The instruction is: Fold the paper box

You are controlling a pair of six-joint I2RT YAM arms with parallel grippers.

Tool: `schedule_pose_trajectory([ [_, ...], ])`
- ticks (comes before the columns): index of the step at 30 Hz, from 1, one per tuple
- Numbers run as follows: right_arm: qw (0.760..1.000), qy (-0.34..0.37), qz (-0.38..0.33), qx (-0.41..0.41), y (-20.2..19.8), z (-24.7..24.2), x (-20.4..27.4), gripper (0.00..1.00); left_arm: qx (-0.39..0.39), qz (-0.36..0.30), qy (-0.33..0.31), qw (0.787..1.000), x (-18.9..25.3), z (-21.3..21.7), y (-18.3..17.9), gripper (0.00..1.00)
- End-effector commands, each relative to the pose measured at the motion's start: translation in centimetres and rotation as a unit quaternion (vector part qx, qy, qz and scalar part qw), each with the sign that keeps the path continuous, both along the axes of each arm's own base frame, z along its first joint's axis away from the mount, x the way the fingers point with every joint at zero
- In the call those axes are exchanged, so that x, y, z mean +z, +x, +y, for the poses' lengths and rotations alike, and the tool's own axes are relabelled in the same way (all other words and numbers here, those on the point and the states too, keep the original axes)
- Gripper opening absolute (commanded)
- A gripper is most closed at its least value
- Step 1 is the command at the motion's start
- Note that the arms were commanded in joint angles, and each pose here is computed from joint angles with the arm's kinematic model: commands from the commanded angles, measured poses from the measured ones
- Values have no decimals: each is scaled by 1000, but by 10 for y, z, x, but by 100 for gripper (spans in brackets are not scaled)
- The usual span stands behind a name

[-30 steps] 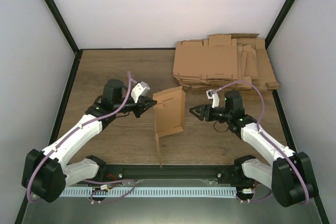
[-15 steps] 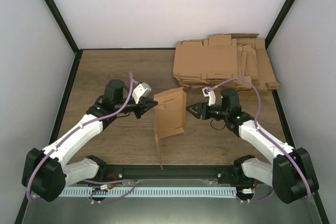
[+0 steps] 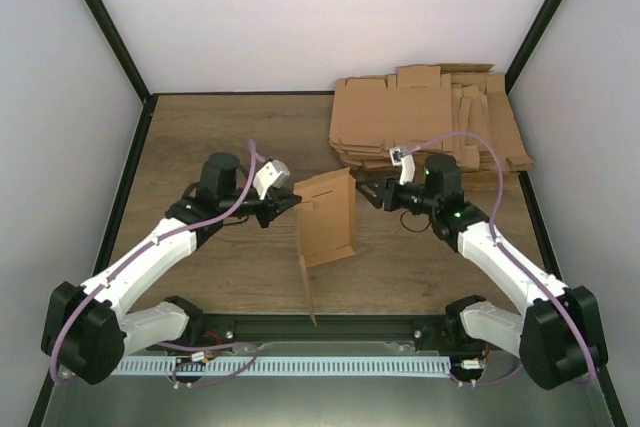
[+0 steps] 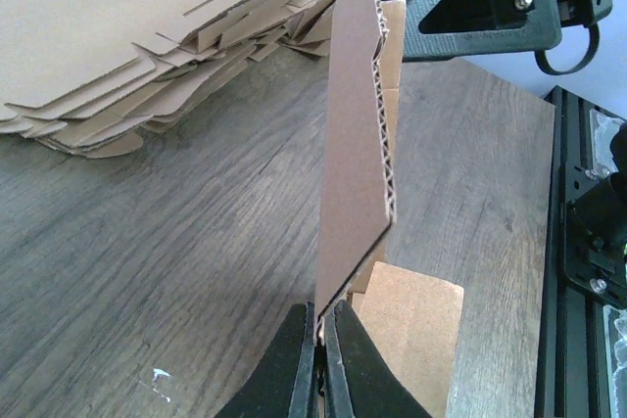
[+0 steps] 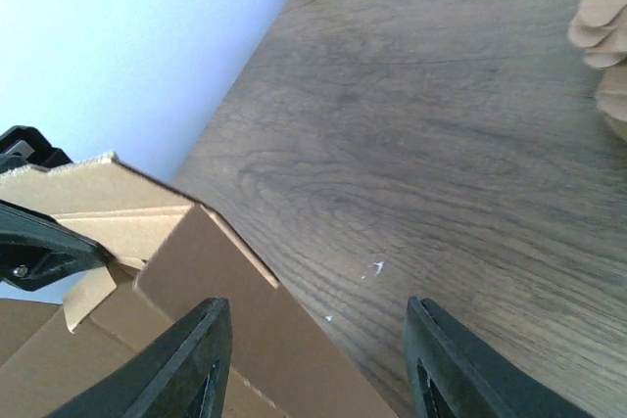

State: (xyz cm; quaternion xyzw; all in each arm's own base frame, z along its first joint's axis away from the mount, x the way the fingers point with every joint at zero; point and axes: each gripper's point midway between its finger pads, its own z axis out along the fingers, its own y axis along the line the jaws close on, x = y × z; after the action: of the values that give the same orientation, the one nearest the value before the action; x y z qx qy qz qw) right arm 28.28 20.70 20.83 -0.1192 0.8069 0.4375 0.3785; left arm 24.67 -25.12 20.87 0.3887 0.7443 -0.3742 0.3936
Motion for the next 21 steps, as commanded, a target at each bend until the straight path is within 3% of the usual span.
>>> schedule_pose_trajectory([
  [1, 998, 11, -24, 61, -3, 19, 22, 51, -17, 21, 29, 999, -21, 1, -12, 4],
  [21, 993, -34, 18, 114, -15, 34, -6, 36, -25, -4, 44, 999, -16, -4, -14, 4],
])
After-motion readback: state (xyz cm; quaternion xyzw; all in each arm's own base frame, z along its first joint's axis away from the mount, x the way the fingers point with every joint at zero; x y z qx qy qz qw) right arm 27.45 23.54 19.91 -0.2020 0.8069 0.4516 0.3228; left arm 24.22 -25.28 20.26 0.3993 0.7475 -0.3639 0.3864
